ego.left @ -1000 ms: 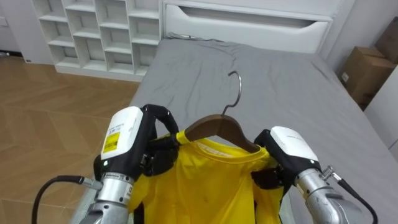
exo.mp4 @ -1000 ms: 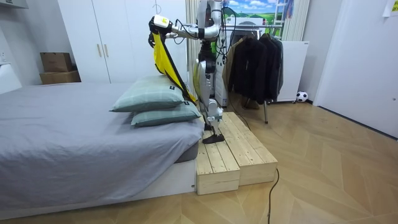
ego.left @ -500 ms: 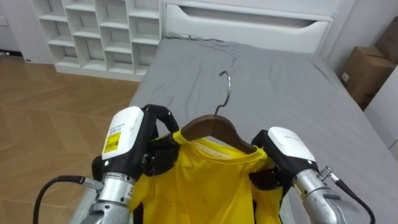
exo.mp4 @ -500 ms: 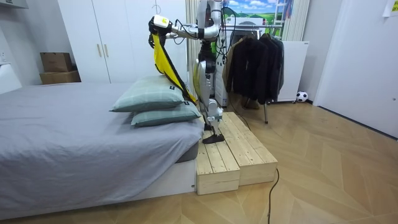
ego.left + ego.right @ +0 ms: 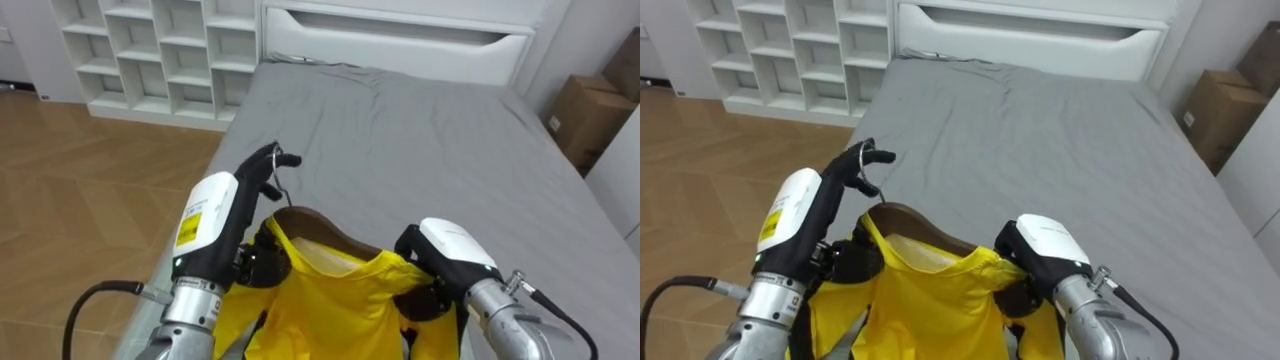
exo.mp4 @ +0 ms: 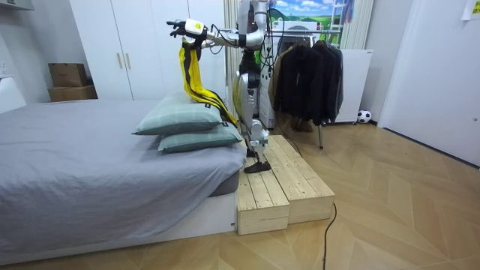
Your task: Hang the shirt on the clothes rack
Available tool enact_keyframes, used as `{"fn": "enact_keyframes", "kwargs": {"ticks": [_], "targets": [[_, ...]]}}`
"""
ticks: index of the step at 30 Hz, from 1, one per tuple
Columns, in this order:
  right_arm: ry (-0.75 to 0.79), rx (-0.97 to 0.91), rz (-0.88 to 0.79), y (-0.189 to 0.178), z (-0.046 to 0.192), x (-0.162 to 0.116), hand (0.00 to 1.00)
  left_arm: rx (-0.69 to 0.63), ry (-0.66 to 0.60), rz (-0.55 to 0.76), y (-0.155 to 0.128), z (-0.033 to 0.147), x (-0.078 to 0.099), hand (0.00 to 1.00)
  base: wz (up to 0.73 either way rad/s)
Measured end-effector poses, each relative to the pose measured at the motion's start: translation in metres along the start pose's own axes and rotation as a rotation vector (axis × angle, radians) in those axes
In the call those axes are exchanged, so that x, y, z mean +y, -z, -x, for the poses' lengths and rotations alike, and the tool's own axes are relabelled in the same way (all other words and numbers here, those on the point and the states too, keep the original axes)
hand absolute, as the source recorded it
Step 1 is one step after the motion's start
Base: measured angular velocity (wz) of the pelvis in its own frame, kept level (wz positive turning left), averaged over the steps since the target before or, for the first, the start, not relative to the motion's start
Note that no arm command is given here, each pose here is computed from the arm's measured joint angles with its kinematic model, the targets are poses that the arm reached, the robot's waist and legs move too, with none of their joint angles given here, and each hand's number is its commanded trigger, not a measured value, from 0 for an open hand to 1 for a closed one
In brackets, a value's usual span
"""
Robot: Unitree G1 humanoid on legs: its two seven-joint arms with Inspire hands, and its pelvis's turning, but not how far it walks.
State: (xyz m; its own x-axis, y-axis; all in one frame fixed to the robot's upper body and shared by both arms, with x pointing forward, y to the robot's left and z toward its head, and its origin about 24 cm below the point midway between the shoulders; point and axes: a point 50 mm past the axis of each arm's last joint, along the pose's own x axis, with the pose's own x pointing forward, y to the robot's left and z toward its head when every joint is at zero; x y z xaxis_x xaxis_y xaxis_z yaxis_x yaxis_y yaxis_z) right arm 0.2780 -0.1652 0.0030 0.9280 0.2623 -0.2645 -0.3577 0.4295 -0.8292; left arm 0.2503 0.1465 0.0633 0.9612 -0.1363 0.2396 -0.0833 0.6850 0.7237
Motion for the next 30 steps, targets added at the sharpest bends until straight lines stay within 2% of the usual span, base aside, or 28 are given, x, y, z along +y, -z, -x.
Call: {"fn": "enact_keyframes", "kwargs": {"ticks": [12,23,30], "targets": [[-0.038,0.056,-0.095,0.013,0.006,0.014,1.00,0.054,0.010,0.134,0.008,0.003,-0.003,0.00,0.00],[-0.019,0.066,-0.244,0.016,0.007,0.011,1.00,0.083,0.023,0.128,0.013,0.006,-0.005,0.00,0.04],[0.072,0.127,-0.333,0.034,0.016,0.001,1.00,0.100,0.022,0.125,0.016,0.009,-0.006,0.00,0.00]]}}
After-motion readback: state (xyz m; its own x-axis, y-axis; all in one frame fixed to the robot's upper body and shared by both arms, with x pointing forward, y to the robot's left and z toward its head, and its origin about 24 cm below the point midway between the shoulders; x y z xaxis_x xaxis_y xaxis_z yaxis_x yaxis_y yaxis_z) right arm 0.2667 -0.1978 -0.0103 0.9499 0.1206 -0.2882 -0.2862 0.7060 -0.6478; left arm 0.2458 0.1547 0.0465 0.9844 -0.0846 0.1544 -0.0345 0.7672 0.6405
